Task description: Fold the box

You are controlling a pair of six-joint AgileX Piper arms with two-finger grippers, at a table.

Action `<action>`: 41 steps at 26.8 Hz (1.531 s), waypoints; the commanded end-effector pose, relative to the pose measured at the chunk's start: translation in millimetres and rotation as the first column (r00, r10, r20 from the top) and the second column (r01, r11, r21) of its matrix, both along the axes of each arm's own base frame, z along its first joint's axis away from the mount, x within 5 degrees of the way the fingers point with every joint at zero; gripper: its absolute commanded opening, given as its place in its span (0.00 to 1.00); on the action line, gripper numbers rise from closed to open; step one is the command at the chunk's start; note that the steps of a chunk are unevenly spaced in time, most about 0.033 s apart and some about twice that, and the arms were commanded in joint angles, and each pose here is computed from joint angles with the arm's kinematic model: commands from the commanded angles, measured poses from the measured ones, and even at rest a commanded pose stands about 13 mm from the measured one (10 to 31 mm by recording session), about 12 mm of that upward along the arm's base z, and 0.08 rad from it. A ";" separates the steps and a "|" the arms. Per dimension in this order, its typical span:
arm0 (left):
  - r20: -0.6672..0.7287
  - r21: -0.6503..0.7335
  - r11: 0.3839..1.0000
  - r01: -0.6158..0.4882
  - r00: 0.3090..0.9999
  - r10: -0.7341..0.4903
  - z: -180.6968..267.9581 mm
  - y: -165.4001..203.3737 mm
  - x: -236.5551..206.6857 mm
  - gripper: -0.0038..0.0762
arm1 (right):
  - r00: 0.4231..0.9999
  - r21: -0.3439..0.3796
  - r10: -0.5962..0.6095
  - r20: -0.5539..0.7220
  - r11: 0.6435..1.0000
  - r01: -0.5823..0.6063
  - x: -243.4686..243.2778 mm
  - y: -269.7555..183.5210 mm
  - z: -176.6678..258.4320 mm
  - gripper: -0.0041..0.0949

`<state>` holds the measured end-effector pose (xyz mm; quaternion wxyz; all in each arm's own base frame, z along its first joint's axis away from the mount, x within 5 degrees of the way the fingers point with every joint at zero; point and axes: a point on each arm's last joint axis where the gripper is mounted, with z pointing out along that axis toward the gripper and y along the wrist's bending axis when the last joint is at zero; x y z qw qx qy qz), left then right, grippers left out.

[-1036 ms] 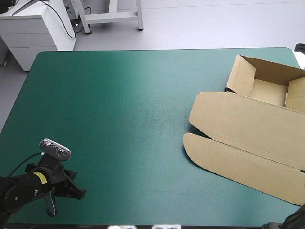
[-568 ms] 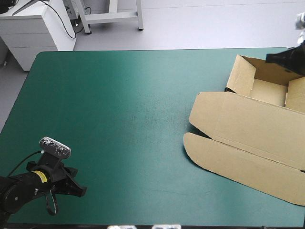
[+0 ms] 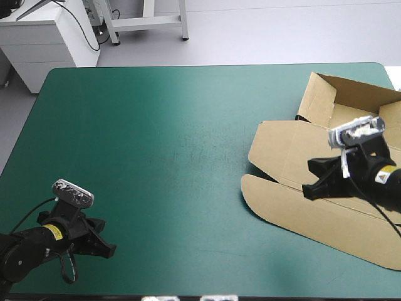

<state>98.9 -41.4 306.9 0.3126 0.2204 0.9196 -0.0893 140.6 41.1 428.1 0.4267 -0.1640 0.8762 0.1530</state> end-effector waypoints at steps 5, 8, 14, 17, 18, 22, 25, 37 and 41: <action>0.224 -0.103 0.995 0.004 0.975 0.019 21.9 3.7 -21.1 0.04 | 0.988 -0.001 0.023 0.153 1.000 -0.023 -65.0 -2.1 -24.7 0.03; 0.224 -0.120 0.993 0.010 0.974 0.017 12.0 5.4 -32.2 0.04 | 0.984 -0.026 0.041 0.172 0.999 -0.037 -81.5 -3.0 -41.8 0.03; 0.222 -0.145 0.989 0.020 0.975 0.013 -12.2 9.0 -52.6 0.04 | 0.979 -0.067 0.072 0.192 0.996 -0.061 -110.2 -4.7 -86.9 0.02; 0.231 -0.147 0.989 0.022 0.973 0.012 -20.2 10.8 -59.2 0.04 | 0.977 -0.070 0.073 0.200 0.996 -0.060 -121.7 -5.5 -109.2 0.02; 0.238 -0.149 0.989 0.023 0.971 0.013 -19.4 11.0 -60.2 0.04 | 0.976 -0.070 0.072 0.204 0.996 -0.059 -123.9 -5.7 -114.0 0.02; 0.240 -0.149 0.989 0.024 0.971 0.012 -19.4 11.2 -60.9 0.04 | 0.974 -0.070 0.072 0.215 0.996 -0.058 -130.2 -6.0 -126.6 0.02; 0.238 -0.150 0.988 0.024 0.971 0.012 -19.4 11.0 -60.7 0.04 | 0.976 -0.073 0.072 0.203 0.996 -0.058 -130.9 -6.3 -135.0 0.02; 0.237 -0.150 0.988 0.024 0.971 0.012 -19.5 11.0 -60.7 0.04 | 0.986 -0.087 0.079 0.146 0.994 -0.067 -130.1 -6.5 -149.2 0.02; 0.237 -0.150 0.988 0.024 0.971 0.012 -19.5 11.0 -60.7 0.04 | 0.987 -0.093 0.081 0.139 0.993 -0.069 -130.2 -6.7 -150.4 0.02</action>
